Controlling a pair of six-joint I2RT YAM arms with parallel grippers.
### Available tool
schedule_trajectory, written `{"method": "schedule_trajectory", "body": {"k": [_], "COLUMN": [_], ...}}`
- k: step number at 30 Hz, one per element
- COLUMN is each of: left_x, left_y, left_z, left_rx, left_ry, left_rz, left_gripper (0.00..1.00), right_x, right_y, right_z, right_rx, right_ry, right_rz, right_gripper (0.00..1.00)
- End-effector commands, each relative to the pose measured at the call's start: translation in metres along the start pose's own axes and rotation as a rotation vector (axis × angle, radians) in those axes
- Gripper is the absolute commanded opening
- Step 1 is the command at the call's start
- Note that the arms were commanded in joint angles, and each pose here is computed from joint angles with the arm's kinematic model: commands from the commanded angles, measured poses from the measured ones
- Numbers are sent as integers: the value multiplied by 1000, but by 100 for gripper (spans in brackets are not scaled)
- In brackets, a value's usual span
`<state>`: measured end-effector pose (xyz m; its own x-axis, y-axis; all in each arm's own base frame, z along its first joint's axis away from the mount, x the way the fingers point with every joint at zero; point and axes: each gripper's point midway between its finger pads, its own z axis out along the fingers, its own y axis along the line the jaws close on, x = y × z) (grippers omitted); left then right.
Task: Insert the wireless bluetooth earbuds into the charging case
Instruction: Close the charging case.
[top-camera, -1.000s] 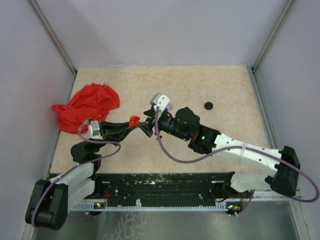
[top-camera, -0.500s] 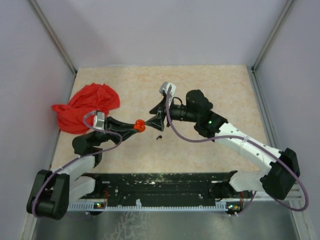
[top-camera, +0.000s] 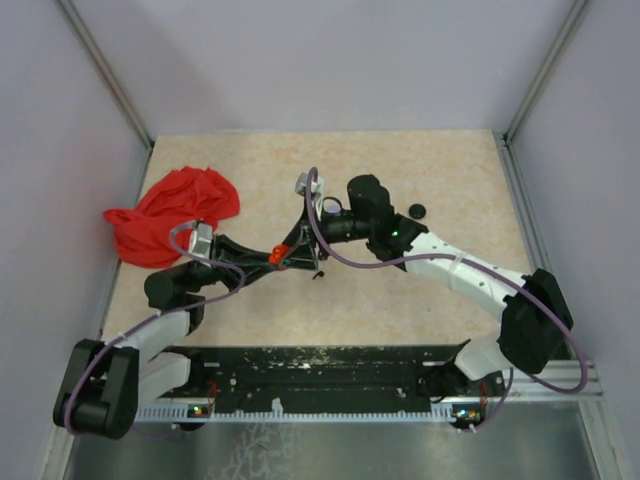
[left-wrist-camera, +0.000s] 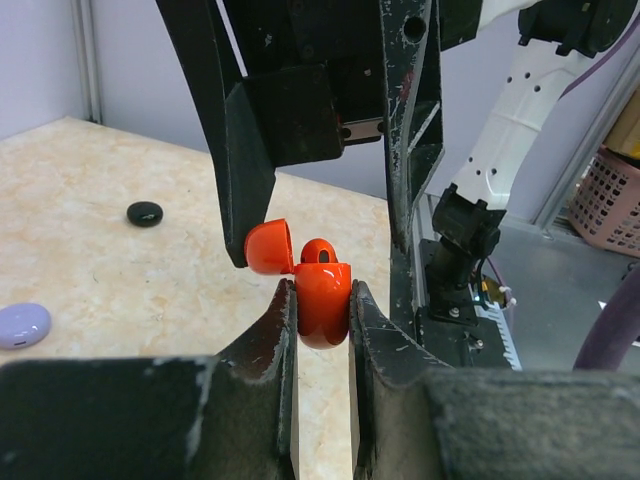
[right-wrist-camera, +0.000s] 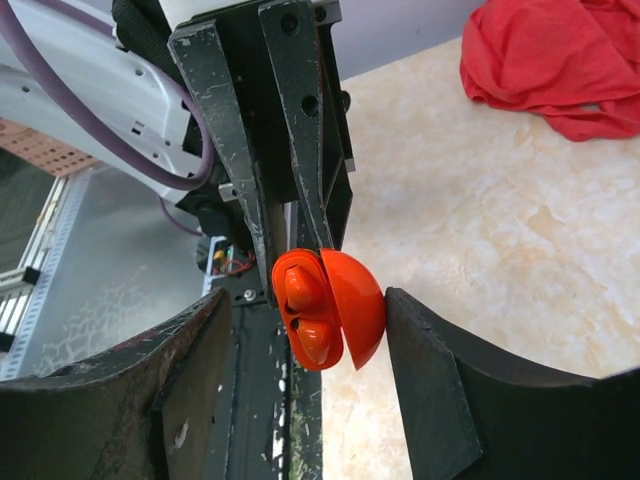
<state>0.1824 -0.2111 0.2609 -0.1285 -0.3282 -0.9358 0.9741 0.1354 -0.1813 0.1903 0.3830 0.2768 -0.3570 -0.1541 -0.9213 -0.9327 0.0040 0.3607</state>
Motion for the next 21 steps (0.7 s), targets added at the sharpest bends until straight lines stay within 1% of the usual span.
{"method": "schedule_trajectory", "body": {"k": [1, 5, 9, 12, 17, 19, 21], "left_x": [-34, -34, -34, -35, -35, -35, -35], "left_y": [-28, -25, -17, -12, -6, -6, -7], "left_z": [4, 4, 4, 4, 4, 4, 4], "left_rx": [110, 99, 62, 37, 6, 3, 8], "left_ry": [-93, -98, -106, -116, -118, -118, -118], "left_rz": [252, 256, 243, 239, 235, 237, 241], "left_gripper": [0, 0, 0, 0, 0, 0, 0], "right_x": [-30, -30, -32, -31, -26, -26, -31], "right_y": [22, 35, 48, 52, 63, 62, 47], "right_z": [-1, -6, -16, -20, -22, -21, -19], "right_rx": [-106, -156, -180, -184, -228, -219, -114], "right_ry": [-46, -39, -46, -42, -28, -26, -55], "right_rz": [-68, -88, -126, -137, -166, -176, -179], "right_gripper": [61, 55, 52, 48, 47, 47, 47]}}
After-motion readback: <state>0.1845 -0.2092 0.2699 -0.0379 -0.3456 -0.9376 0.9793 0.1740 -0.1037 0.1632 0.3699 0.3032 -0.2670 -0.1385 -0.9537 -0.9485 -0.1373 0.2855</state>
